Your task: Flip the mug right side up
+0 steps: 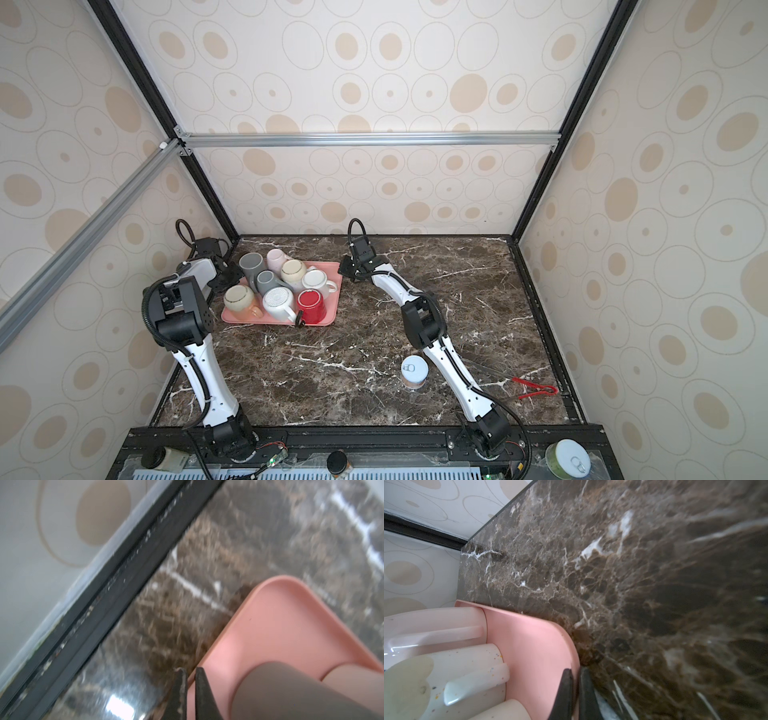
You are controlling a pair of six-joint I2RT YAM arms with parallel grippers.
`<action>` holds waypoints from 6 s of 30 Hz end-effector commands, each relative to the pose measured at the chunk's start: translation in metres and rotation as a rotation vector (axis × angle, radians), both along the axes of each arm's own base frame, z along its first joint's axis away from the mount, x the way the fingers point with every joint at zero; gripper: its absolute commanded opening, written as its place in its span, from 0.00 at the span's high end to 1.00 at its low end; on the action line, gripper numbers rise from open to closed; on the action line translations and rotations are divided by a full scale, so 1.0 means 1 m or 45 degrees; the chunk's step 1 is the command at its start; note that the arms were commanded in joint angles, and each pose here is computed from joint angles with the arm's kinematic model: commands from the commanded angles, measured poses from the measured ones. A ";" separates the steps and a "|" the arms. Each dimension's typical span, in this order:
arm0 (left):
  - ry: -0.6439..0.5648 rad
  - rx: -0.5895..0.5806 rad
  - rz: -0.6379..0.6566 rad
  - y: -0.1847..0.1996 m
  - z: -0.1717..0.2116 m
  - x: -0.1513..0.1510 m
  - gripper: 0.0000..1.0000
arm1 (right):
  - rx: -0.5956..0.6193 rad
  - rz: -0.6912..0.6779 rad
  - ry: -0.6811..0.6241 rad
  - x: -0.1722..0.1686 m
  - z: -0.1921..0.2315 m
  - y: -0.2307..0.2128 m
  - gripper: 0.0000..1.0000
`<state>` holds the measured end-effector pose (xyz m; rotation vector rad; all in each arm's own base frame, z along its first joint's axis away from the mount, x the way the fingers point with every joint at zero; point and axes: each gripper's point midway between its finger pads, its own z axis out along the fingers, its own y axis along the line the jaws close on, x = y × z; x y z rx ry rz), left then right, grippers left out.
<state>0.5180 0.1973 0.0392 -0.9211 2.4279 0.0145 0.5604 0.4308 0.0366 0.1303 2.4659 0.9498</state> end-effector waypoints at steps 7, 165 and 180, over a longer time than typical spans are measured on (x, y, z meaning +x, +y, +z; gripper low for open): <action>0.009 0.001 0.003 0.016 -0.018 0.008 0.76 | -0.034 0.228 -0.007 -0.055 0.005 0.046 0.78; -1.140 -0.520 -0.977 -0.310 0.259 -0.162 0.44 | 0.153 0.186 -0.731 -0.103 0.200 -0.052 1.00; -1.362 -0.920 -1.177 -0.375 0.309 -0.174 0.29 | 0.733 0.277 -0.893 -0.154 0.352 -0.084 1.00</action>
